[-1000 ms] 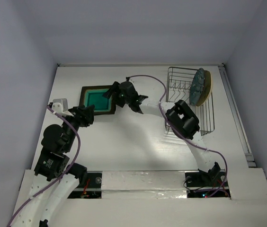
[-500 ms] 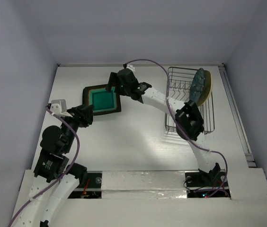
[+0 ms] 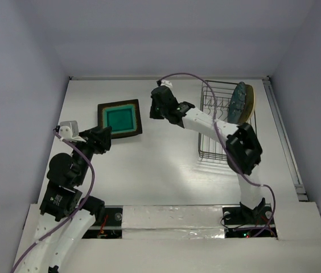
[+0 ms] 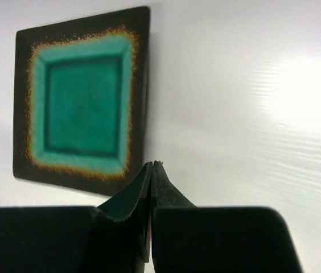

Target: Unload the plates from the dish rack

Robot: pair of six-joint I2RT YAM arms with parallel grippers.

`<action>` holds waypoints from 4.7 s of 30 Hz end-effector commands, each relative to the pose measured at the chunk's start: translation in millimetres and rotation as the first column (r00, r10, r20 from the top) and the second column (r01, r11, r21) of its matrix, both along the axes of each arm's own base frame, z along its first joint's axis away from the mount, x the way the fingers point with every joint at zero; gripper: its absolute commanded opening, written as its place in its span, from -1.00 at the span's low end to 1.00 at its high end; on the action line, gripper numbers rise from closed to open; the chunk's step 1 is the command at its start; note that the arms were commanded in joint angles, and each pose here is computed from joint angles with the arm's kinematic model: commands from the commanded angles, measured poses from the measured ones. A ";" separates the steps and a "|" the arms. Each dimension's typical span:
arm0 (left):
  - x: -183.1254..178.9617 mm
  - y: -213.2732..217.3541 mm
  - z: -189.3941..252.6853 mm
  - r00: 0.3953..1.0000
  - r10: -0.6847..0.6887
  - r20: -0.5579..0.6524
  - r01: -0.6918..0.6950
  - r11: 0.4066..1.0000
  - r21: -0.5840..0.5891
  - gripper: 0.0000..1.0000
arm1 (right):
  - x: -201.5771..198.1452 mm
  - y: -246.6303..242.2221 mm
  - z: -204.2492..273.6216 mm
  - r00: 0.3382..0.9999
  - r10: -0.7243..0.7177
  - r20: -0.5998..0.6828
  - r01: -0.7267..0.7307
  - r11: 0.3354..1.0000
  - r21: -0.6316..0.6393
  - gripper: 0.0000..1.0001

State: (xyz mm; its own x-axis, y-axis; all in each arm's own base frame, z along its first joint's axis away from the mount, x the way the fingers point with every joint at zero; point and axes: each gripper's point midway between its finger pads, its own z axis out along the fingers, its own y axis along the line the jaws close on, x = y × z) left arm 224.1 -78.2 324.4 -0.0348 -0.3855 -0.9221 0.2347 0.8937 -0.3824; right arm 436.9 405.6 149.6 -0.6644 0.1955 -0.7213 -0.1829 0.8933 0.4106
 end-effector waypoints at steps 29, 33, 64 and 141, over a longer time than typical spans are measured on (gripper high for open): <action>-19.9 1.3 27.8 0.993 -0.027 0.118 0.032 0.999 -0.043 -0.05 | -24.8 -413.6 141.0 0.771 -0.562 0.300 0.630 0.601 -0.492 0.12; -19.9 1.3 28.1 0.992 -0.027 0.120 0.032 0.999 -0.042 -0.05 | -14.0 -420.4 115.4 0.780 -0.572 0.256 0.608 0.594 -0.527 0.15; -17.5 0.3 26.4 0.993 -0.027 0.111 0.032 0.999 -0.039 -0.05 | -33.8 -417.1 230.9 0.713 -0.527 0.463 0.701 0.532 -0.475 -1.00; -14.8 5.6 25.4 0.994 -0.004 0.108 0.008 0.999 -0.033 -0.05 | -148.8 -105.7 -4.5 0.959 0.281 -0.050 -0.285 0.937 -0.204 0.32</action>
